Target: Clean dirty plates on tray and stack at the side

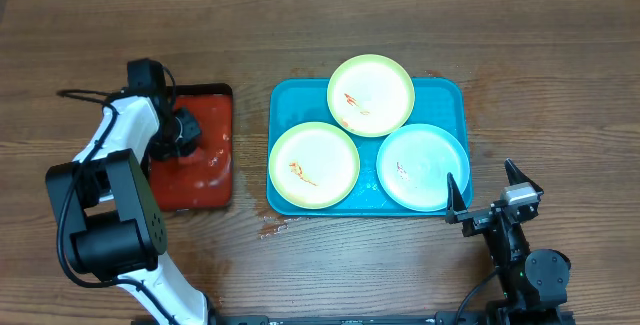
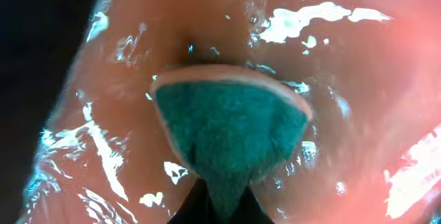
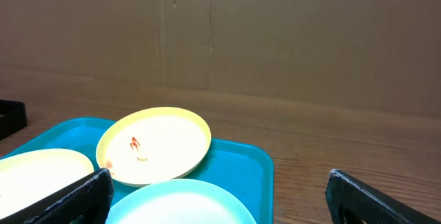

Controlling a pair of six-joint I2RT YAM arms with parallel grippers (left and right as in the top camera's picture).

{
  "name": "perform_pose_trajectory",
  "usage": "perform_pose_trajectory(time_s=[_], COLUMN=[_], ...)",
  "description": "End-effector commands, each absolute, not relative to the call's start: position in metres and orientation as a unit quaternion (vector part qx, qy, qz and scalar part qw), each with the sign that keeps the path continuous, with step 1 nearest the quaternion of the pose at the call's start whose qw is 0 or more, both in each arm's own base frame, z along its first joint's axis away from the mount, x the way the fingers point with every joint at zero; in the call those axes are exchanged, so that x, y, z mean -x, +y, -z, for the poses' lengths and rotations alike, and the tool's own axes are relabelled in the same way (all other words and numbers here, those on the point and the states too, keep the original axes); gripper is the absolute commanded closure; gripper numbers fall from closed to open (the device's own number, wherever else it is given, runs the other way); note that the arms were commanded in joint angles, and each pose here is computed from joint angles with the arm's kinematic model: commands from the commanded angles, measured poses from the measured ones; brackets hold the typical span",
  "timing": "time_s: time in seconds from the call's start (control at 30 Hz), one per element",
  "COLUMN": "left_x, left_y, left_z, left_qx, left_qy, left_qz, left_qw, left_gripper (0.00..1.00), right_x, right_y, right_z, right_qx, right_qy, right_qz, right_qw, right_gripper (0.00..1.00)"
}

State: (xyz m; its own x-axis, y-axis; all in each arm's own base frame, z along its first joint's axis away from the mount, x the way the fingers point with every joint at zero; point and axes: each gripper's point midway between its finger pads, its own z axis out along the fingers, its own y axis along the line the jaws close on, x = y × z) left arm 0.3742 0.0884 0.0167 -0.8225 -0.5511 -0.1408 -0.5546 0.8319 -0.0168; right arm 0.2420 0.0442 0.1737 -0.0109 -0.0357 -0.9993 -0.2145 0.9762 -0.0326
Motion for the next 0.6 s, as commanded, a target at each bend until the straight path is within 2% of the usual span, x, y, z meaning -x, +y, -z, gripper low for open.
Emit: perform_pose_trajectory(time_s=[0.0,0.23,0.33,0.57], left_x=[-0.399,-0.390,-0.382,-0.358], left_y=[0.098,0.094,0.088,0.081], left_z=[-0.060,-0.133,-0.123,-0.055], left_qx=[0.286,0.286,0.284,0.284], left_qy=[0.952,0.954,0.956,0.958], left_qz=[-0.023,-0.018,-0.011,-0.008], left_qw=[0.107,0.093,0.072,0.037], left_gripper=[0.96,0.96,0.96,0.96], right_x=[-0.242,-0.242,-0.242,-0.242], right_y=[0.044,0.044,0.044,0.044], right_z=[-0.171,-0.171,-0.171,-0.171], right_qx=[0.085,0.085,0.085,0.085], right_qy=[0.708,0.708,0.708,0.708], right_qz=[-0.066,-0.066,-0.066,-0.066], right_qw=[0.698,0.698,0.698,0.698], right_gripper=[0.00,0.00,0.00,0.00])
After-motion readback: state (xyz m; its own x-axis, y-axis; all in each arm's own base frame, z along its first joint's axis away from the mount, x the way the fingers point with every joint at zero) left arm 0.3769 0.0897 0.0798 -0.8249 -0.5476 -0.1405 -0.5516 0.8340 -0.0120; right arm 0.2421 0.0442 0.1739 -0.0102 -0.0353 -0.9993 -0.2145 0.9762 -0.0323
